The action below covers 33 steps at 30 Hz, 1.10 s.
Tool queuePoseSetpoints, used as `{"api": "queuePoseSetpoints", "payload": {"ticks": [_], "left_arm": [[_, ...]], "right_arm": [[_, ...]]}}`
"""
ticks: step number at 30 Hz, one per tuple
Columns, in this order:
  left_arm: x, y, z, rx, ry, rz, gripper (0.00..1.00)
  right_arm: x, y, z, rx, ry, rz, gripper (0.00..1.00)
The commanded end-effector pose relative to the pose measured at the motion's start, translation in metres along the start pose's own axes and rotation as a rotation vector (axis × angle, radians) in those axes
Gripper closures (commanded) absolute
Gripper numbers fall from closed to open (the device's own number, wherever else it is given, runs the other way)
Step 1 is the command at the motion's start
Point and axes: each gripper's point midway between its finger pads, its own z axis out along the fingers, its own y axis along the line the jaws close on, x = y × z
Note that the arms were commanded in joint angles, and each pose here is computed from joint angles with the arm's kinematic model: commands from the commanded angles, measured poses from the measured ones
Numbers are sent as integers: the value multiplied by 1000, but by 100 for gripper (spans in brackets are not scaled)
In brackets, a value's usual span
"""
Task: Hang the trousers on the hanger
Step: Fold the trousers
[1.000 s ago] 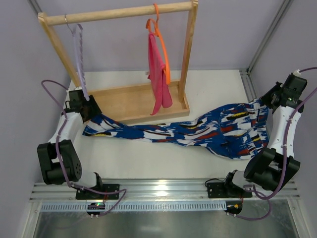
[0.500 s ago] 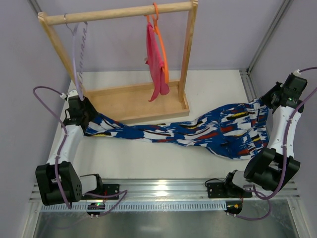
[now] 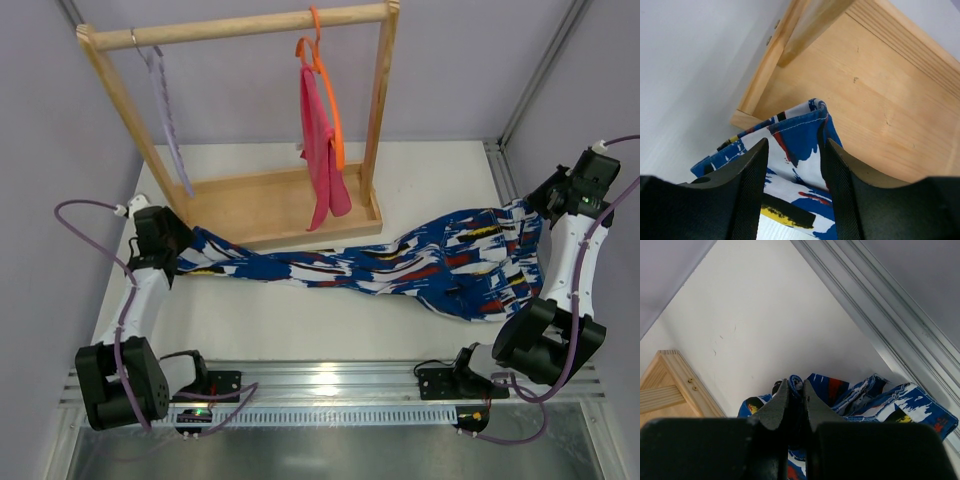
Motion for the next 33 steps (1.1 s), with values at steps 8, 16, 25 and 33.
{"api": "queuePoseSetpoints", "payload": {"ticks": [8,16,25,33], "left_arm": [[12,20,-45,-320,-11,-399,52],[14,-16,-47,-470,40,-417,63],[25,-23,-27,-680,76,-329,56],[18,-26,-14,-732,26,-366,47]], "right_arm": [[-9,10,-13,-34,-39,-15,96],[-7,7,-13,-25,-47,-15,96],[-12,9,-17,-25,-55,-22,96],[-10,8,-15,-25,-51,-20,96]]}}
